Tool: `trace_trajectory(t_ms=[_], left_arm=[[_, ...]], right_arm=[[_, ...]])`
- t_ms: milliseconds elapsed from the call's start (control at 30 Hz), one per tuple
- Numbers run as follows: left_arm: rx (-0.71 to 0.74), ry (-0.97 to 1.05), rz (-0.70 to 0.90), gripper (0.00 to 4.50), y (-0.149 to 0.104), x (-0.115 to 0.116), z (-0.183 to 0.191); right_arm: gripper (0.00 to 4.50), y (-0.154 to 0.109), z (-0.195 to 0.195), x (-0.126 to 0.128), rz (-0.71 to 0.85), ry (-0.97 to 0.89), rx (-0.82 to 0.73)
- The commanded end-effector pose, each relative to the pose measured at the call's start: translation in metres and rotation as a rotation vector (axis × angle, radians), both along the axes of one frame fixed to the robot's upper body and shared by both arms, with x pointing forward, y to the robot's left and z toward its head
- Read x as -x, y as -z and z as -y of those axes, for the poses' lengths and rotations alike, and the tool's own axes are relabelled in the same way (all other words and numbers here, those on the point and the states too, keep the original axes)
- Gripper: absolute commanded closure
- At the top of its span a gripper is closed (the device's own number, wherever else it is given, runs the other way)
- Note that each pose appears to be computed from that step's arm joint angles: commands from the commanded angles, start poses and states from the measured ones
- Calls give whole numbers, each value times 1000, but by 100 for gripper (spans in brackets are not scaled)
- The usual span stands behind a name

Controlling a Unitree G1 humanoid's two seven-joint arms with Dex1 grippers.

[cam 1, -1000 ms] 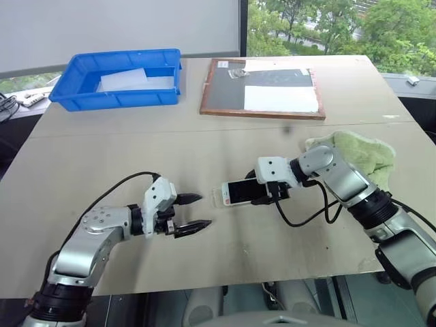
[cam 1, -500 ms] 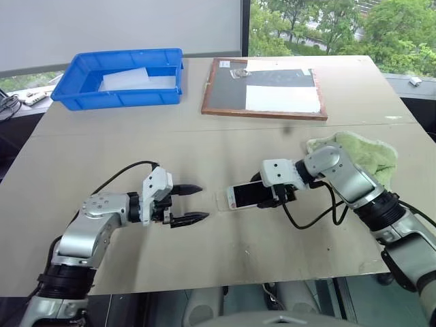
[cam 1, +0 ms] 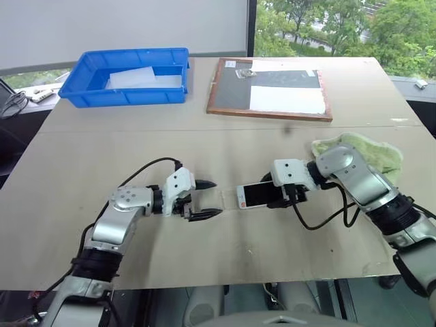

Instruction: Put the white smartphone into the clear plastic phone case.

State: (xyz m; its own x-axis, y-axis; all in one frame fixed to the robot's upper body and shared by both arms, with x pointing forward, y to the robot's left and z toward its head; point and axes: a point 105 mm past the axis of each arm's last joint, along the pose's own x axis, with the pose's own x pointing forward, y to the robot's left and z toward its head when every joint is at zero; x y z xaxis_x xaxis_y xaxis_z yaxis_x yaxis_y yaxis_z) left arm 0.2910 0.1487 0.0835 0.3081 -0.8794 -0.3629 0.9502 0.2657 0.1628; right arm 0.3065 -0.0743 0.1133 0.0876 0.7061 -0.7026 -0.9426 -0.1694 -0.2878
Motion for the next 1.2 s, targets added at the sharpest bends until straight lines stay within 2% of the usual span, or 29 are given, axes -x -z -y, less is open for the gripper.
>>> trace_trajectory(t_ms=[33, 500, 767, 967, 1067, 1200], left_arm=[[-9, 10, 21, 48, 0, -5, 2], [18, 51, 67, 48, -8, -18, 18], [50, 60, 85, 48, -11, -24, 30], [95, 0, 61, 48, -15, -21, 12], [98, -37, 56, 48, -14, -19, 3], [118, -72, 56, 48, -18, -15, -3]], right_arm=[[158, 9, -7, 6, -31, -33, 25], [158, 16, -2, -4, -111, -46, 127], [158, 16, 22, -13, -109, 5, 182], [158, 15, 13, -12, -97, 5, 133], [14, 11, 5, -15, -88, 11, 86], [5, 7, 3, -17, -55, 24, 47]])
